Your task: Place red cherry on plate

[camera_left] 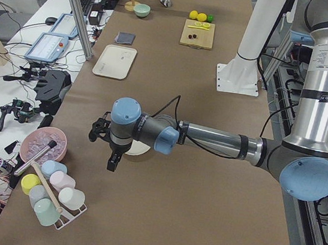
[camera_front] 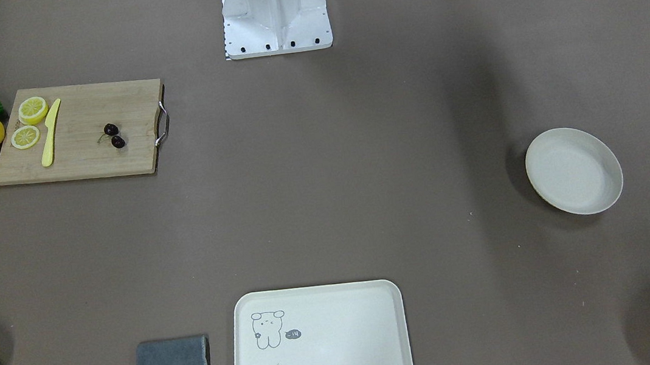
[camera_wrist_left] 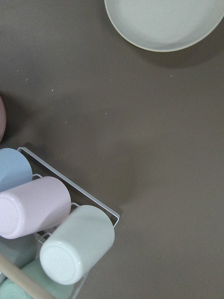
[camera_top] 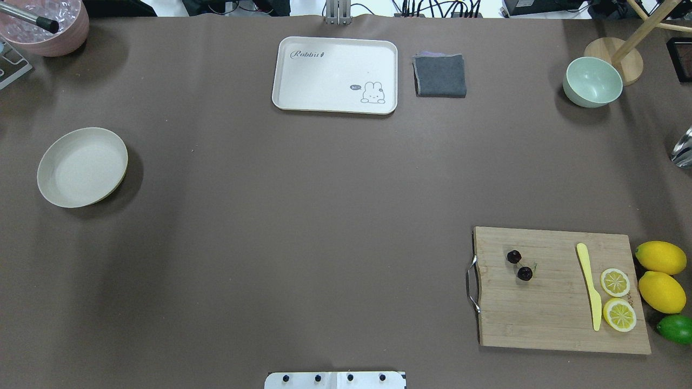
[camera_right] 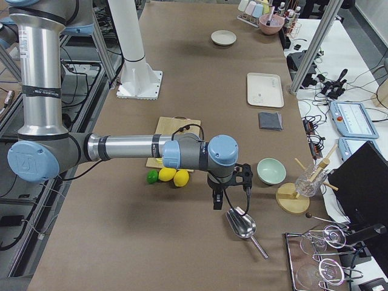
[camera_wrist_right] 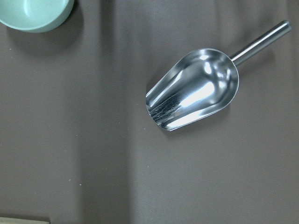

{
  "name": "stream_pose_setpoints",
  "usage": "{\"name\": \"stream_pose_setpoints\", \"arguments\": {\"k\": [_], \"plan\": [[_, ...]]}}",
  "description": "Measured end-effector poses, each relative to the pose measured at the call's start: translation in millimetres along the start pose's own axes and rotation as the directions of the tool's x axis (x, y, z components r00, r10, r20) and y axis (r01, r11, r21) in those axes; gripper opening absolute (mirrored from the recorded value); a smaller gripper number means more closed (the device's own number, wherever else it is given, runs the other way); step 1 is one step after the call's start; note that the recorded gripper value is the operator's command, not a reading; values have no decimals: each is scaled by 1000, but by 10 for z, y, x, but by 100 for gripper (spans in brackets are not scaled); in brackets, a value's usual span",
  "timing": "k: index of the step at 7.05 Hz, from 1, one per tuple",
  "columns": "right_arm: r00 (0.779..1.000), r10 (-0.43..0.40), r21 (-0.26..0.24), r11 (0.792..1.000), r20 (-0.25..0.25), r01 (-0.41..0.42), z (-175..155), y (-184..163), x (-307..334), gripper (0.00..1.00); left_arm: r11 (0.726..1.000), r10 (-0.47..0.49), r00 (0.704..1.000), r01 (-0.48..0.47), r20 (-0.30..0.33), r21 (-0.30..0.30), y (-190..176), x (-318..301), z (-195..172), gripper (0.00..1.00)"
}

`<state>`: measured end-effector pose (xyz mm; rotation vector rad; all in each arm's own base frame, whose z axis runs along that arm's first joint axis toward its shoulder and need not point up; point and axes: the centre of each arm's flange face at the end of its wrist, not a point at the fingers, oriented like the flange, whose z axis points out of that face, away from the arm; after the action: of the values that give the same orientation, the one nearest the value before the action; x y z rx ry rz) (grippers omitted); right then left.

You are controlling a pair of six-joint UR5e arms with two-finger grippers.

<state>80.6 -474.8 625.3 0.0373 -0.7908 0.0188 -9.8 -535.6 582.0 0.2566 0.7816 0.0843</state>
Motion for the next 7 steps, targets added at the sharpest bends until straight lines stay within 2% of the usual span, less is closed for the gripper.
{"name": "stream_pose_setpoints", "arguments": {"k": [2, 4, 6, 7], "plan": [[1000, -1, 3, 1000, 0, 1, -14, -2, -14, 100, 997, -47, 997, 50, -62, 53, -213, 383, 454, 98], [1000, 10, 12, 1000, 0, -10, -60, -1, -60, 100, 998, -17, 994, 24, -111, 57, -62, 388, 1254, 98], [1000, 18, 18, 1000, -1, -18, -89, -3, -89, 100, 999, -24, 992, 29, -127, 39, 96, 541, 1638, 98], [1000, 19, 19, 1000, -1, -19, -96, -5, -96, 100, 999, -23, 991, 26, -130, 26, 140, 608, 1735, 88]]}}
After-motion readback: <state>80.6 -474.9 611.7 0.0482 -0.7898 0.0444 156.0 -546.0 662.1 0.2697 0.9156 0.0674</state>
